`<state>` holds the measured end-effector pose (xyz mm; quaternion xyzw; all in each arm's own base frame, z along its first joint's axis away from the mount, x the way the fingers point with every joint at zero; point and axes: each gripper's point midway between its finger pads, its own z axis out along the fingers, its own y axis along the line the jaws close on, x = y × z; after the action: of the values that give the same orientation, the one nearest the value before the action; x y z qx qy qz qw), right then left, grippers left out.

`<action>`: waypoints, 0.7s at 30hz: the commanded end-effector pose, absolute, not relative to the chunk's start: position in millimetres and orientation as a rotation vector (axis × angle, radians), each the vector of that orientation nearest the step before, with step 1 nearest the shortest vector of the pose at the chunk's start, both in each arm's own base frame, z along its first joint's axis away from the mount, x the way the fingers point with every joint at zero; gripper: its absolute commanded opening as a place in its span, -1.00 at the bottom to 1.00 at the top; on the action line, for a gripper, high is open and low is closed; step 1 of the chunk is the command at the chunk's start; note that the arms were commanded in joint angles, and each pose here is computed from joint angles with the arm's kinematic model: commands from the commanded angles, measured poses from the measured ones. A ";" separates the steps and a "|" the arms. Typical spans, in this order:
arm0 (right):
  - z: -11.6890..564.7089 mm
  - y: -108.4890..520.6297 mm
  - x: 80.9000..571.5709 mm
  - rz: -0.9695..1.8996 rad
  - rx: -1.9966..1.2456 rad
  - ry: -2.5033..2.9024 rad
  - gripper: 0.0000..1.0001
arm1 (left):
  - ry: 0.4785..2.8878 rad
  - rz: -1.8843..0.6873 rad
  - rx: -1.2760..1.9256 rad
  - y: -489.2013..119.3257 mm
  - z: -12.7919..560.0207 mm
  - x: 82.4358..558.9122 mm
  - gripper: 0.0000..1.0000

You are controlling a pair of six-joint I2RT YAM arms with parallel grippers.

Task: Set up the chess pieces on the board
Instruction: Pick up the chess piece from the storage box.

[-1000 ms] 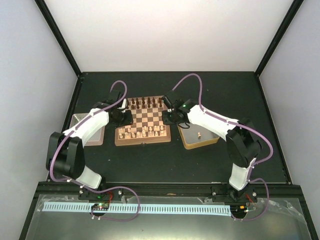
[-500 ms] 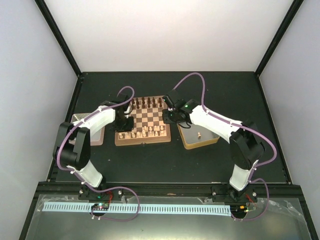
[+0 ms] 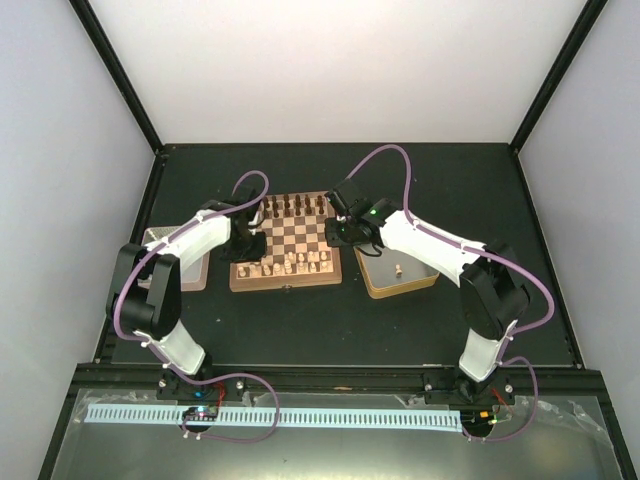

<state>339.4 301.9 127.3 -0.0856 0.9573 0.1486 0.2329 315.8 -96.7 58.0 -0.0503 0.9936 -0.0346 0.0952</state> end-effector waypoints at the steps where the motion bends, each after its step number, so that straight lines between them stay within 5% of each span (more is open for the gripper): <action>1: 141.2 297.3 343.2 0.404 -0.215 2.590 -0.53 | 2.928 -0.117 -0.134 -101.8 66.7 323.1 -0.51; 10: 161.7 237.1 353.9 0.327 -0.021 2.504 -0.51 | 2.818 -0.235 -0.119 -111.8 106.2 328.6 -0.25; 21: 83.1 139.1 369.2 0.165 0.445 2.591 -0.51 | 2.447 -0.649 0.033 -153.4 199.4 332.3 -0.06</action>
<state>356.8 150.4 99.0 0.0991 0.9606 0.0691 0.2502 328.6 -130.9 165.2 -0.0221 0.9523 -0.1757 0.2484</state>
